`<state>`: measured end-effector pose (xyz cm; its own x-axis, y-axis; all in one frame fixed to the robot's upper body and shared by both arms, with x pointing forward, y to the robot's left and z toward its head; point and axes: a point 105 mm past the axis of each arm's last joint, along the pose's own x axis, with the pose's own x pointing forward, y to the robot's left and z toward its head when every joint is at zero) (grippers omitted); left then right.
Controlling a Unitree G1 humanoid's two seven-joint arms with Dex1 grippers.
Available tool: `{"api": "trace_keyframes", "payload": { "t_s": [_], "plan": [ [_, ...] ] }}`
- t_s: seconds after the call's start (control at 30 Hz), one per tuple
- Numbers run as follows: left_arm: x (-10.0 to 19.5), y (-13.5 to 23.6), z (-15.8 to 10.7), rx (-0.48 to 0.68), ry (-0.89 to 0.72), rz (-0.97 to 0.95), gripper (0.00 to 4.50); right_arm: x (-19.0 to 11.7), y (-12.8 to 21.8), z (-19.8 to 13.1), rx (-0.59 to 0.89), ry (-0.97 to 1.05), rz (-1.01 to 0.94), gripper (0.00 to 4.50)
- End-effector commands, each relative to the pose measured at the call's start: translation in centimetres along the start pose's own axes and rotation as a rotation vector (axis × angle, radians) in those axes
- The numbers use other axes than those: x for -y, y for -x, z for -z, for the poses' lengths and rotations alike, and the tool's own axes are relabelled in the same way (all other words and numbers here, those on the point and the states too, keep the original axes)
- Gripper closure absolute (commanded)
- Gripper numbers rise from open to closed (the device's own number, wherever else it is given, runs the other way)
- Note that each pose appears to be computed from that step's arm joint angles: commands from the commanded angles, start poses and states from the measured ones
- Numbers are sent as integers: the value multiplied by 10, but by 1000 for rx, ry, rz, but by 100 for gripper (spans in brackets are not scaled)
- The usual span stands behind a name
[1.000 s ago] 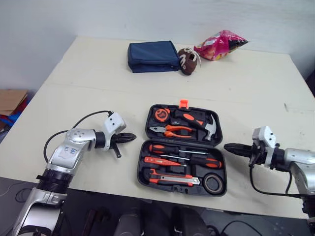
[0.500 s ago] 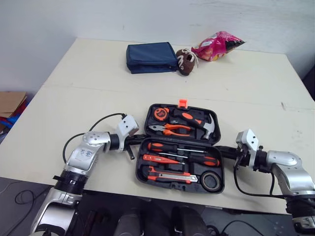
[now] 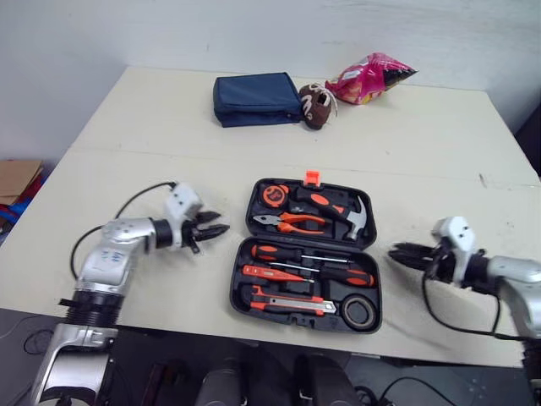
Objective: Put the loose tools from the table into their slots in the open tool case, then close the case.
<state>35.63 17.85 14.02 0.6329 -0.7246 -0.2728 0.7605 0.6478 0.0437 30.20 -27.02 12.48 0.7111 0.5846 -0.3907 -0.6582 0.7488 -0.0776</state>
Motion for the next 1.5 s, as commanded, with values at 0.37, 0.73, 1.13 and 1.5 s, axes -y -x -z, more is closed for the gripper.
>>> {"api": "trace_keyframes", "payload": {
  "t_s": [0.37, 0.73, 1.13, 1.5],
  "plan": [
    [19, -27, -50, -134, 259, 12, 0, -18, -2, -58, -250, -380, 3, 4],
    [18, -49, -38, -245, 297, -41, 0, -10, -33, -49, -348, -405, 127, 4],
    [20, -57, -23, -303, 324, -61, 0, -3, -43, -40, -383, -499, 197, 4],
    [36, -69, -23, -312, 343, -2, 379, -12, -58, -39, -329, -642, 157, 324]
  ]
}}
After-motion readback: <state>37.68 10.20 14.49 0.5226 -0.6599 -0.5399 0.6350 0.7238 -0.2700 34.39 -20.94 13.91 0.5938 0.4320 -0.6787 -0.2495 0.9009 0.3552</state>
